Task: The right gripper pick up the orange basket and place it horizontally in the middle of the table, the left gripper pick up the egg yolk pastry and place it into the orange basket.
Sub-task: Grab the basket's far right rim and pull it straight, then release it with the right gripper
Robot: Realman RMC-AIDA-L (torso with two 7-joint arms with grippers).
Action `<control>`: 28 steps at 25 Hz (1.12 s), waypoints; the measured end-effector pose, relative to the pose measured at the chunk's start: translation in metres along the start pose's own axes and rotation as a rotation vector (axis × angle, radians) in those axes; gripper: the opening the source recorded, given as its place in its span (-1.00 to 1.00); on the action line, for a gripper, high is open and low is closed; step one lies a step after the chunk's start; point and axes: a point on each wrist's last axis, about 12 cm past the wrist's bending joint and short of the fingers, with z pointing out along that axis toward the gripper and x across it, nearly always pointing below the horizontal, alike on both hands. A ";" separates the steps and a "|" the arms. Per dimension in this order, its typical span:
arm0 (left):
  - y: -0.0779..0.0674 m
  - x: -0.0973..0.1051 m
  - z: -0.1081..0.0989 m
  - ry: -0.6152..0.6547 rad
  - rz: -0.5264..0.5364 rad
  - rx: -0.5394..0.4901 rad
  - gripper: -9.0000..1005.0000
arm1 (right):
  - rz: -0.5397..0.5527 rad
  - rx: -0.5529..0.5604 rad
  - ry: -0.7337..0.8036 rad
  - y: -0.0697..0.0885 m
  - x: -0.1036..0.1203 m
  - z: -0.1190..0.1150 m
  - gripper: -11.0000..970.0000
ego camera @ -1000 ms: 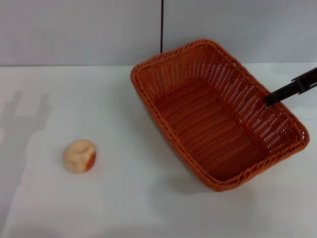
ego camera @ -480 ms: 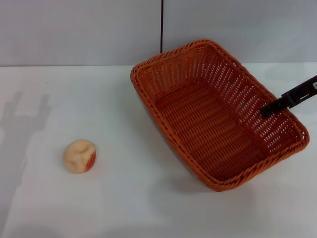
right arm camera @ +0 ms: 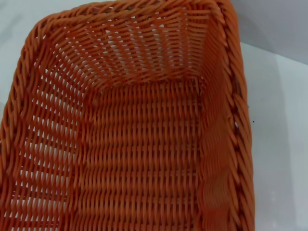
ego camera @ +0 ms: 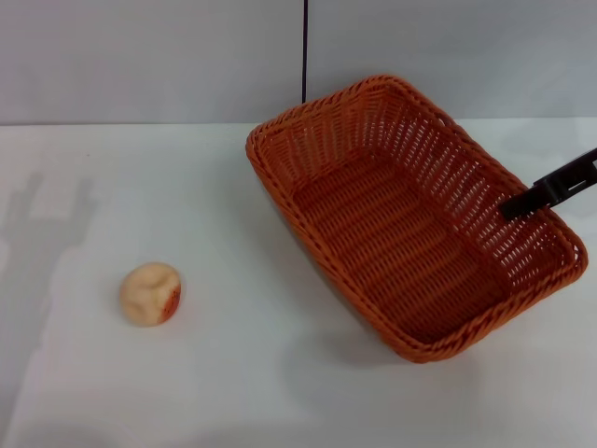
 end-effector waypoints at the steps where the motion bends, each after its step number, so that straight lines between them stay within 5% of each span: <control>1: 0.000 0.000 0.000 0.000 0.000 0.000 0.50 | -0.001 0.000 -0.002 0.000 0.000 0.000 -0.59; 20: -0.001 0.001 0.003 -0.007 -0.007 0.002 0.48 | -0.034 -0.148 -0.298 -0.005 0.017 -0.048 -0.61; 28: -0.001 0.001 0.005 -0.013 -0.007 0.001 0.47 | -0.130 -0.207 -0.585 -0.008 0.026 -0.080 -0.62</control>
